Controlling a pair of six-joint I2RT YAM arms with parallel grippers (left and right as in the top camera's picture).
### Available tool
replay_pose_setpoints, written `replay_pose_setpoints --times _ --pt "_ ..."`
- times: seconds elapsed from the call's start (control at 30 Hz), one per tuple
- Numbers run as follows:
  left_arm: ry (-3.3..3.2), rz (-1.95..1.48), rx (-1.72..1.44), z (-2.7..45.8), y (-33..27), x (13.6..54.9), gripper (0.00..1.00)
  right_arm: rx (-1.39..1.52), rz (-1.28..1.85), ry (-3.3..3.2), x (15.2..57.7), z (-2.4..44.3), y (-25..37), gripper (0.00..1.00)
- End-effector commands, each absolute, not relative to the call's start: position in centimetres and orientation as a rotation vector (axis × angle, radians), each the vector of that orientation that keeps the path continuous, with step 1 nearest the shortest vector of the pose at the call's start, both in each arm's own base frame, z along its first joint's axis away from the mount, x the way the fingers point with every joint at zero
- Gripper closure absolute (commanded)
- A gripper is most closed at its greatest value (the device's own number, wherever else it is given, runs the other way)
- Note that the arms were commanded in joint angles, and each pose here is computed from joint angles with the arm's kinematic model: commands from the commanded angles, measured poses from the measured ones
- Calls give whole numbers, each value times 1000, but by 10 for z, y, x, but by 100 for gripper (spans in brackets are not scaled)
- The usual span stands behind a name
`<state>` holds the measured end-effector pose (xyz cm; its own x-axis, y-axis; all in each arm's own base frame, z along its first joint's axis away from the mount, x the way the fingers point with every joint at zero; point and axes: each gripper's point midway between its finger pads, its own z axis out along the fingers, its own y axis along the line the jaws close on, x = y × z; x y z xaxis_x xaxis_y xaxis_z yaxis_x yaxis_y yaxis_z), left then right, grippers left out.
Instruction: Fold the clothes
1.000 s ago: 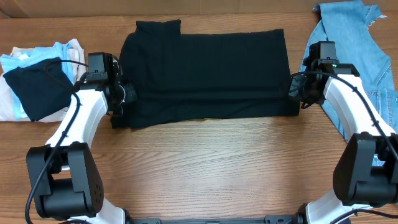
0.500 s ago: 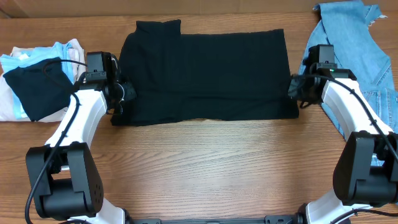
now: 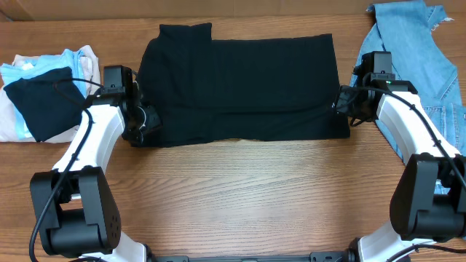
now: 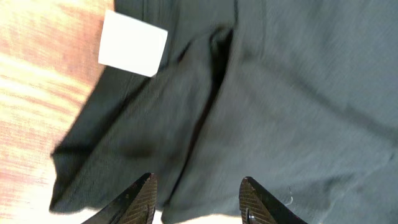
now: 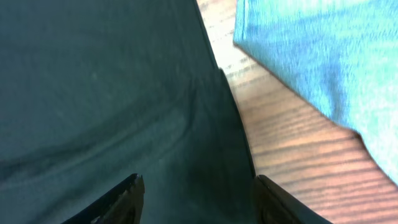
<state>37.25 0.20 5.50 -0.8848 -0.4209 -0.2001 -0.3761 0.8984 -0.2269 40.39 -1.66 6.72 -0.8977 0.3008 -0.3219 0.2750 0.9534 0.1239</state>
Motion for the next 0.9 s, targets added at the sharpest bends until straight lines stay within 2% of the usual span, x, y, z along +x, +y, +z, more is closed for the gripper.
replay_pose_setpoints --times 0.0,0.13,0.23,0.47,0.63,0.87 --pt "2851 -278 -595 51 -5 366 50 431 115 2778 400 65 -18 41" --pt "2850 -281 -562 44 -9 365 44 435 113 2795 396 64 -18 41" --pt "2851 -279 -552 42 -12 365 43 438 111 2814 392 63 -18 41" --pt "2898 -270 -558 21 -14 363 46 443 109 2839 386 61 -17 41" --pt "2950 -259 -580 -5 -14 361 53 444 108 2846 384 60 -17 42" --pt "2916 -185 -607 -12 -2 369 54 450 100 2876 376 55 -17 42"
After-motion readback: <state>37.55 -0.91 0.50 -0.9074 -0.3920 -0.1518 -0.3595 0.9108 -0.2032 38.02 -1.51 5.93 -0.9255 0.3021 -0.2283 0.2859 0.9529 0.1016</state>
